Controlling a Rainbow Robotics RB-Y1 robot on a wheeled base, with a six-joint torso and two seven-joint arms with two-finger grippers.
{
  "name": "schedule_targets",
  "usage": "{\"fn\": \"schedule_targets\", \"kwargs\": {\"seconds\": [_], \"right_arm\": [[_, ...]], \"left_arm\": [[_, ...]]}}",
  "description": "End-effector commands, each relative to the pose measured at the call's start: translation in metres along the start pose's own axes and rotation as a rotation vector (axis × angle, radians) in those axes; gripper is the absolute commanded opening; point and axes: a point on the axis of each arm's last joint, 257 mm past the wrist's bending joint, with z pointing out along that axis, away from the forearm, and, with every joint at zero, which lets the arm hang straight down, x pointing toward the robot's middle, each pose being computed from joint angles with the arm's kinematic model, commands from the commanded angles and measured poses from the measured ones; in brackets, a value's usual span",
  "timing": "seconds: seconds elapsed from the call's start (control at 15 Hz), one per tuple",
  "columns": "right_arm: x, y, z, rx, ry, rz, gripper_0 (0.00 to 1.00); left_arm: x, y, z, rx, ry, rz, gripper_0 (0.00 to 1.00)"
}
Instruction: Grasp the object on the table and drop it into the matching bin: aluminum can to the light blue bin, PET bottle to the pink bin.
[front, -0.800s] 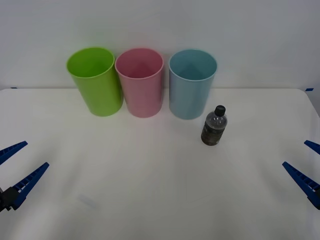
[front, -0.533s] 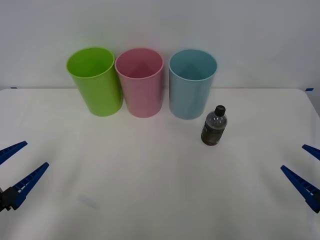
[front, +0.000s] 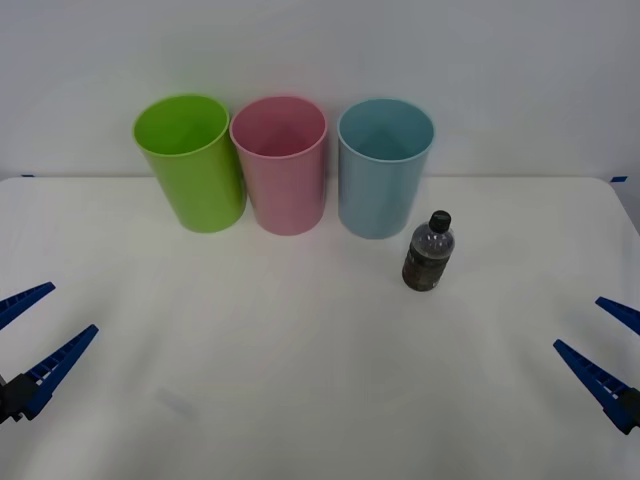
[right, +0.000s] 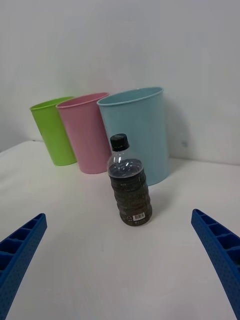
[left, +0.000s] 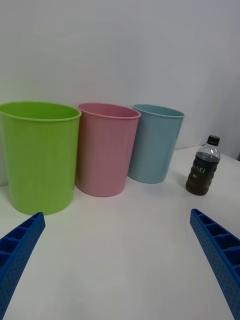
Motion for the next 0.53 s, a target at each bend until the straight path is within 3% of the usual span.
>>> {"fn": "schedule_targets", "kwargs": {"seconds": [0.07,0.53], "right_arm": [[0.012,0.006,0.009,-0.006,0.019,-0.001,1.0],[0.041,0.008,0.039,0.039,0.052,-0.021,1.0]], "left_arm": [[0.0,0.0,0.0,0.0,0.0,0.0,1.0],[0.0,0.0,0.0,0.0,0.0,0.0,1.0]]}}
